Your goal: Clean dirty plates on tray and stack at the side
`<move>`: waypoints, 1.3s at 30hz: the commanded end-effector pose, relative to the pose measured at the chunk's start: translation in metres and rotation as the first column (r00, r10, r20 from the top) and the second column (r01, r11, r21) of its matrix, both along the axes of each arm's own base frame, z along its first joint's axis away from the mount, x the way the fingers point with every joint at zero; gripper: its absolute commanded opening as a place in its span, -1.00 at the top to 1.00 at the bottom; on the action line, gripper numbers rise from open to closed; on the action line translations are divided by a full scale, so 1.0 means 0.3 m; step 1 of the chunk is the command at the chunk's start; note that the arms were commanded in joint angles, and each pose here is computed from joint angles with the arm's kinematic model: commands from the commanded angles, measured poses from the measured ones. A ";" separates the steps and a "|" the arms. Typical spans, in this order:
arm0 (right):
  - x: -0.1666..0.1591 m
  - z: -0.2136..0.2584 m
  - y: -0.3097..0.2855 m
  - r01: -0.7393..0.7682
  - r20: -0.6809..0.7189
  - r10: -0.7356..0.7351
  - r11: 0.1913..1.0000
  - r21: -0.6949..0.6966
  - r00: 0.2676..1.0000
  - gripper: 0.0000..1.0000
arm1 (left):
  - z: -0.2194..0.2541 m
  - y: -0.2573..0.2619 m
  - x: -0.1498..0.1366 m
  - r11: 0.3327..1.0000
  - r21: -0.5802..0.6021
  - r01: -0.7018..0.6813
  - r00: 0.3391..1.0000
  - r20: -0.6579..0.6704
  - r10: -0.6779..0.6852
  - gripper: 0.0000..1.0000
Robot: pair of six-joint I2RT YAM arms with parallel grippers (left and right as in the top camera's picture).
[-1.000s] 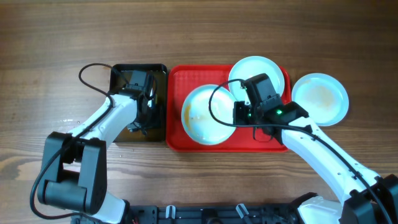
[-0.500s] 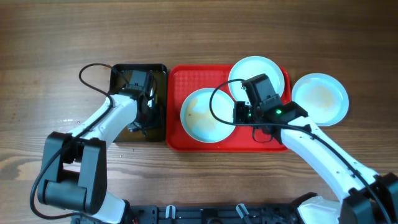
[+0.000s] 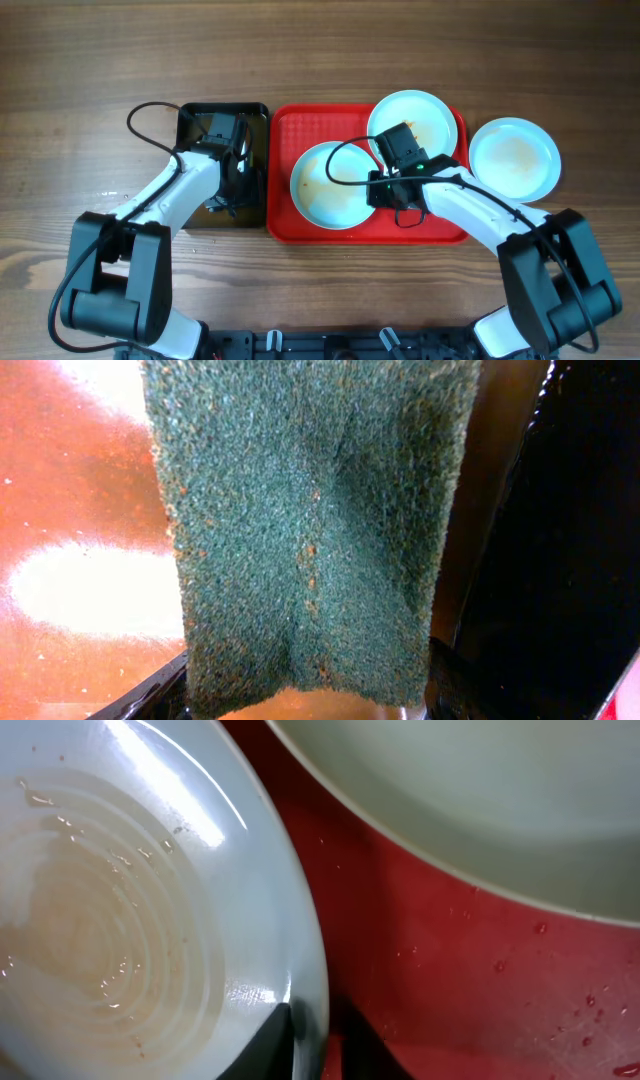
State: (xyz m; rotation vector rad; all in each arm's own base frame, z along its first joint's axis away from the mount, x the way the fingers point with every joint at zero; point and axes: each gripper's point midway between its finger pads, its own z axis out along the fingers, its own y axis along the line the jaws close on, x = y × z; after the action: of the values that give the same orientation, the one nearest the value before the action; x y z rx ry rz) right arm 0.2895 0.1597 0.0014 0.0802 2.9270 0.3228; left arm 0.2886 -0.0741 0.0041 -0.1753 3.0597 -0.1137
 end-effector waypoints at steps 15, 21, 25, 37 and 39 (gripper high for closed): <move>0.060 0.223 -0.012 -0.021 0.202 0.012 0.999 0.045 0.979 0.91 | 0.030 -0.006 0.024 1.000 -0.013 0.000 0.999 0.034 0.000 -0.23; 0.013 0.201 -0.026 -0.011 0.135 0.006 0.999 0.034 0.991 0.91 | 0.030 -0.006 0.025 1.000 -0.013 0.000 0.999 0.034 0.000 -0.23; 0.079 0.239 0.011 0.079 0.187 -0.103 0.988 0.130 0.977 0.91 | 0.030 -0.006 0.023 1.000 -0.013 0.000 0.999 0.032 0.000 -0.23; 0.079 0.240 0.013 0.062 0.193 -0.086 0.990 0.129 0.977 0.91 | 0.030 -0.005 0.022 1.000 -0.012 0.000 1.000 0.031 0.000 -0.23; 0.097 0.251 0.022 0.101 0.199 -0.133 0.982 0.161 0.971 0.91 | 0.030 -0.005 0.022 1.000 -0.012 0.000 1.000 0.030 0.000 -0.23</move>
State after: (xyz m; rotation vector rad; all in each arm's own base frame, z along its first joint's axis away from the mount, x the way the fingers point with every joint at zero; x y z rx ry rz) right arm 0.3125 0.1647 0.0685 0.1583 2.7062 0.4638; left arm 0.2884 -0.0741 0.0042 -0.1754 3.0605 -0.1134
